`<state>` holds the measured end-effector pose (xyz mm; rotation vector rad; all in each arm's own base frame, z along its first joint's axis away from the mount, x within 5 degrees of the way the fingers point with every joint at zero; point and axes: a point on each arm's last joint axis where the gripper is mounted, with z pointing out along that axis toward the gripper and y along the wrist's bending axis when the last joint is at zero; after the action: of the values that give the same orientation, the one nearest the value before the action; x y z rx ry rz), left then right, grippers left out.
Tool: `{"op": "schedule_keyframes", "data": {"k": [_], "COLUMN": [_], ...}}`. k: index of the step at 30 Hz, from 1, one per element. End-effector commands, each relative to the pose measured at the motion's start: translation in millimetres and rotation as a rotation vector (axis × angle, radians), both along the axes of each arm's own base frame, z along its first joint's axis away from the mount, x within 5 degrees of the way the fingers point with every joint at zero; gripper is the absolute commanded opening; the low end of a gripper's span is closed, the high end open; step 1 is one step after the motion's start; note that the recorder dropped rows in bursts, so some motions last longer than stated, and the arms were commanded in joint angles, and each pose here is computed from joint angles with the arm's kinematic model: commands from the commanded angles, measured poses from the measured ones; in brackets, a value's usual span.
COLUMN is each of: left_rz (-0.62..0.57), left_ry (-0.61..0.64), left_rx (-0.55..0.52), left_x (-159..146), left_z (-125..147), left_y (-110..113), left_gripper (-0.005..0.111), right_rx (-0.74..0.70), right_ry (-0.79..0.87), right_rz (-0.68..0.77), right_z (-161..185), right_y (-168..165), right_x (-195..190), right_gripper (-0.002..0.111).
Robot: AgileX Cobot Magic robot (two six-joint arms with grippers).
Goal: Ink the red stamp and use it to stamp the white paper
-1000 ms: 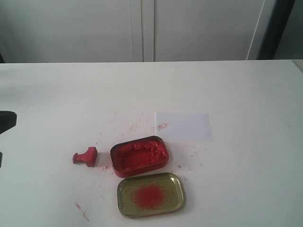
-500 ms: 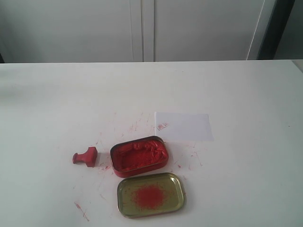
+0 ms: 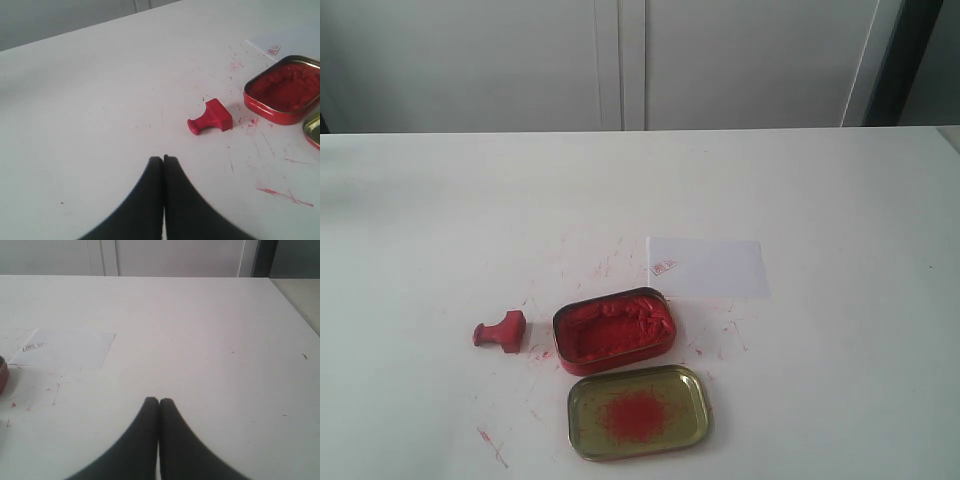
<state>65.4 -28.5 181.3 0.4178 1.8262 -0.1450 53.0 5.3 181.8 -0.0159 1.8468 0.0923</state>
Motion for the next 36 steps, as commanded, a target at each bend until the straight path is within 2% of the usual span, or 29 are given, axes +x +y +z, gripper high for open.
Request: {"op": "schedule_keyframes", "data": {"k": [1, 9, 23, 28, 36], "left_rz": [0.028, 0.011, -0.012, 0.063, 0.222], "left_ry": [-0.079, -0.181, -0.157, -0.019, 0.050], "left_rx": [-0.013, -0.003, 0.013, 0.015, -0.016], "left_x": [-5.0, -12.8, -13.7, -14.5, -13.7], "left_z": [0.7, 5.8, 3.2, -8.4, -13.5], "left_y": [1.4, -0.5, -2.1, 3.8, 16.2], "left_gripper": [0.000, 0.000, 0.000, 0.000, 0.000], "right_rx": [0.003, 0.003, 0.003, 0.003, 0.003], "right_ry": [-0.013, -0.013, -0.013, -0.013, -0.013], "right_rz": [0.001, 0.001, 0.001, 0.001, 0.001], "right_z": [-0.1, -0.1, -0.1, -0.1, -0.1], "right_y": [0.0, 0.0, 0.0, 0.0, 0.0], "right_x": [0.1, 0.1, 0.1, 0.1, 0.1], "right_gripper": [0.000, 0.000, 0.000, 0.000, 0.000]}}
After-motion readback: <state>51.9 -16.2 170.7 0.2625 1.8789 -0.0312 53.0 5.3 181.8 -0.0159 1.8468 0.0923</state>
